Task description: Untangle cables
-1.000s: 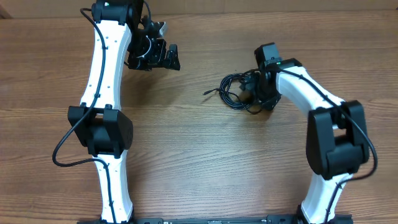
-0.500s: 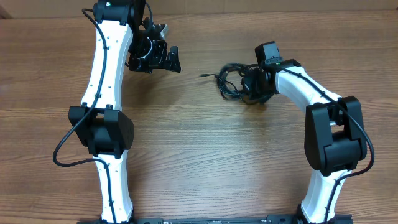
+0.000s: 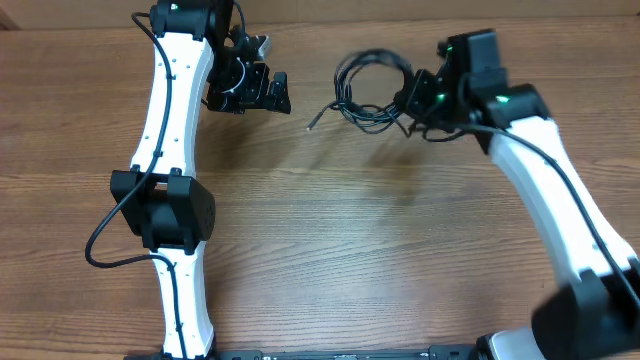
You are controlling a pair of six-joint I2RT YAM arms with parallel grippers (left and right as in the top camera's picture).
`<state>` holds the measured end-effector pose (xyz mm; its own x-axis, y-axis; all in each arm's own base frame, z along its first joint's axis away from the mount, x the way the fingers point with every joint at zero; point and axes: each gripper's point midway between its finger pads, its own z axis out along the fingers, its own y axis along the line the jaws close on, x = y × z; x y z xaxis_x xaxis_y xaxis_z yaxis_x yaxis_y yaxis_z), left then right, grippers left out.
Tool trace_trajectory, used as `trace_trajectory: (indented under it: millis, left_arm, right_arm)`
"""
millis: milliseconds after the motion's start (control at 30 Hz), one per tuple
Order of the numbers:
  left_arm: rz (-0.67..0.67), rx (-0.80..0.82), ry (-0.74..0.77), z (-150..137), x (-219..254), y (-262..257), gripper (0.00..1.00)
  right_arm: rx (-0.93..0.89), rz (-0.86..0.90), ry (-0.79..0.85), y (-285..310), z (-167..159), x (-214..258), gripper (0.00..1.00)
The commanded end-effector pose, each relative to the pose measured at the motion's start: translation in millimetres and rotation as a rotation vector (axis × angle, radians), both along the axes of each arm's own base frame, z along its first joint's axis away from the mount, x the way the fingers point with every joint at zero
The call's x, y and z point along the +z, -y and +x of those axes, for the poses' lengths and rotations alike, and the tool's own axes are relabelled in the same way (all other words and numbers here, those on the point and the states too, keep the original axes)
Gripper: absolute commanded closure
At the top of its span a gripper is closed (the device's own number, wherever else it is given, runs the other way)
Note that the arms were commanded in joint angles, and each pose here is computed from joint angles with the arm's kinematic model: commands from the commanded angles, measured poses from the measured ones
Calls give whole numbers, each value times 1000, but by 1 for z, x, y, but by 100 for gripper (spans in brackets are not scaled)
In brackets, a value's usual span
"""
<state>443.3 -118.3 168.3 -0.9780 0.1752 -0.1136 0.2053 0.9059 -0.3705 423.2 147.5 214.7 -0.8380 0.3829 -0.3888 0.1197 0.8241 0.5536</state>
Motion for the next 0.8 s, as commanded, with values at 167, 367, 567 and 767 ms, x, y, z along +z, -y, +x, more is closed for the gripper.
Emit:
trace_trajectory:
  millis: [167,367,567,767]
  left_arm:
    - [-269,-295,150,-2,27,48,0]
    - [-535,-478,306,-7,62,81,0]
    - [-561,-447,325,1,67,84,0]
    - [-566,-388,293,5,68,85,0]
  right_arm:
    - [256,-147,170,-7,-23,33,96]
    - [245,-155,215,1,-19,55,96]
    - [162,-79,266,0,-12,98,96]
    - [-110,21,234,21,3,119,96]
